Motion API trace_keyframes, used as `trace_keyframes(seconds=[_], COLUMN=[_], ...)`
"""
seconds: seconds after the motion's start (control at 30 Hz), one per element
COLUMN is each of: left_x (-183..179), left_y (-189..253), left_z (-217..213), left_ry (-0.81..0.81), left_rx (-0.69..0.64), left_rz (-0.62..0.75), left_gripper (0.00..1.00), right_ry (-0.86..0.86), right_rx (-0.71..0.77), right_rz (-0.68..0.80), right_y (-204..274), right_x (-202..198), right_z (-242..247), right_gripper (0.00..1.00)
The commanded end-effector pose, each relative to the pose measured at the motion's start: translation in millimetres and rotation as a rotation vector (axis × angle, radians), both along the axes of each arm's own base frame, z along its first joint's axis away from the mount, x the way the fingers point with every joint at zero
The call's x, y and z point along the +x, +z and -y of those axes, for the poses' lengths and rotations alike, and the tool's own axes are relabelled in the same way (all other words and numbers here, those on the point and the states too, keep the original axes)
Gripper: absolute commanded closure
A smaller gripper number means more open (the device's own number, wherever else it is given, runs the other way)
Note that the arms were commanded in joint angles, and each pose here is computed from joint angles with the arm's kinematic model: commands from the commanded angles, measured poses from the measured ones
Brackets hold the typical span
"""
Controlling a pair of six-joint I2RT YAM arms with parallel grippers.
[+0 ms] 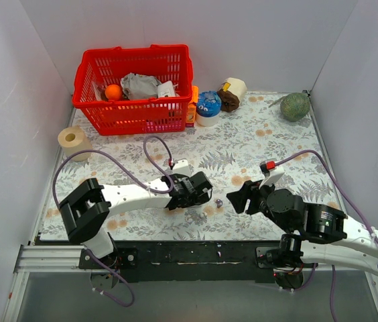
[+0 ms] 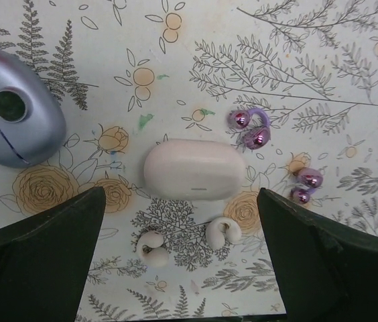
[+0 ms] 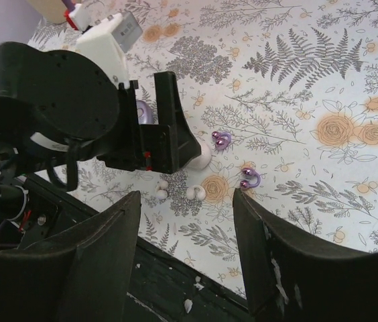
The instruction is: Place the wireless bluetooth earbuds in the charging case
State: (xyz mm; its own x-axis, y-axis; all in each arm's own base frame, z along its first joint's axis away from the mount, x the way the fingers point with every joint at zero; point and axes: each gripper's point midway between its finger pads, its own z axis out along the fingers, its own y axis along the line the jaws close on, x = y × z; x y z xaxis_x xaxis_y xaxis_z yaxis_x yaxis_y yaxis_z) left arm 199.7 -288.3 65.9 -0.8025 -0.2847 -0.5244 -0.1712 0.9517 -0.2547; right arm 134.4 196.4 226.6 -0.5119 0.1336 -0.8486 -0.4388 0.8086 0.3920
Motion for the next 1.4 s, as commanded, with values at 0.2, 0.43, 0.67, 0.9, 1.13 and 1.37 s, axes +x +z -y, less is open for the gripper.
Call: trace_keyframes(seconds=[0.2, 0.43, 0.67, 0.9, 1.13, 1.37], left_x=[10, 11, 8, 9, 9, 5], left_y=[-10, -12, -22, -30, -37, -51], left_z=[17, 27, 24, 20, 11, 4], left_ry=[-0.114, -0.197, -0.222, -0.223, -0.193, -0.168], left_rx=[0.079, 0.08, 0.1, 0.122, 0.136, 0.171], left_rz=[0.008, 0.018, -0.006, -0.023, -0.041, -0.079], left_gripper=[0.02, 0.02, 0.02, 0.02, 0.09, 0.11], right_ry=[-0.002, -0.001, -0.002, -0.004, -0.005, -0.01], right_rx=[0.001, -0.007, -0.001, -0.006, -0.005, -0.002], right_rz=[-0.01, -0.007, -0.005, -0.005, -0.006, -0.008], right_y=[-5, -6, -5, -7, -8, -10], right_x=[-1, -1, -1, -1, -1, -1], right_z=[2, 2, 4, 4, 5, 8], right_gripper=[0.36, 0.36, 0.36, 0.36, 0.36, 0.36])
